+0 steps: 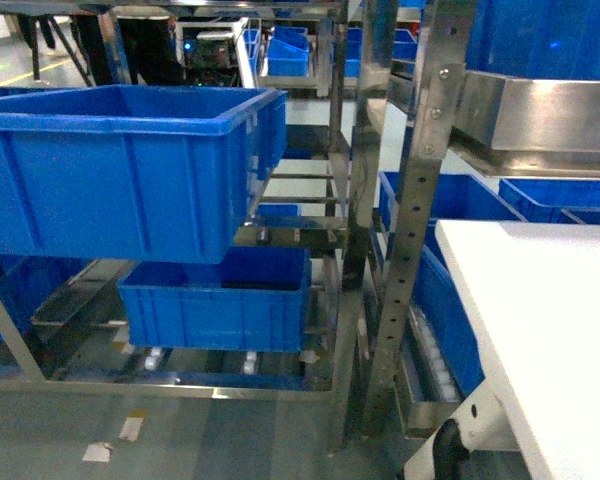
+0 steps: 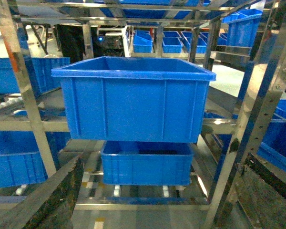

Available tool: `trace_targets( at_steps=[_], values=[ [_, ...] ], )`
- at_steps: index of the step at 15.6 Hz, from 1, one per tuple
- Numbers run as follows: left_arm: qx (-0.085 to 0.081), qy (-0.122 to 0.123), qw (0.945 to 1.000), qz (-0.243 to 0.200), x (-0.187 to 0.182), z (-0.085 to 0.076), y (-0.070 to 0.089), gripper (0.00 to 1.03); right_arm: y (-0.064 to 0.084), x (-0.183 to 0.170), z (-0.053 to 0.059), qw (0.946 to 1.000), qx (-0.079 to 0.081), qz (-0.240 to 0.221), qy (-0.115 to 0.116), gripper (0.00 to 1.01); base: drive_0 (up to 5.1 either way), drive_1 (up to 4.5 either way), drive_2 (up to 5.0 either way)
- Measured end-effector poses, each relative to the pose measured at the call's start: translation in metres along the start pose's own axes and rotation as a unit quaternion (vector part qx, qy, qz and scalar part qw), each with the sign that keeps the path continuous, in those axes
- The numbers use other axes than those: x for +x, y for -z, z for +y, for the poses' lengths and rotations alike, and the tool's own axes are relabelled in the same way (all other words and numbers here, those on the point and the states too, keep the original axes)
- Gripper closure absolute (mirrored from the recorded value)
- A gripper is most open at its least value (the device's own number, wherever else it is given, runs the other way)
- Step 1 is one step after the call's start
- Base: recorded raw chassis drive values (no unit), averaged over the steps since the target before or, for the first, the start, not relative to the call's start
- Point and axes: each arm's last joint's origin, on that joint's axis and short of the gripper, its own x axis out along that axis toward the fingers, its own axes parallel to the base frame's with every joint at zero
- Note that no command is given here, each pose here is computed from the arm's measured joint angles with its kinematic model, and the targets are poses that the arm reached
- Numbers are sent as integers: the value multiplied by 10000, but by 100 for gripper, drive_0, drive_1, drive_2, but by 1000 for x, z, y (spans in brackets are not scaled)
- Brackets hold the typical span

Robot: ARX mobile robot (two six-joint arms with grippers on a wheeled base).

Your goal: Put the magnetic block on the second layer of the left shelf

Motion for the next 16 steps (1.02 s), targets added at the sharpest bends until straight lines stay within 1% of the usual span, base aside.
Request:
trace_targets(
  at_steps=[14,16],
  values=[
    [0,0,10000,-2,0,0,0,5,1,0,0,10000,0,25,-5,68,-488,149,336],
    [0,4,10000,-9,0,0,0,5,0,0,0,10000,-1,11,-18,68,-490,242,242]
  ],
)
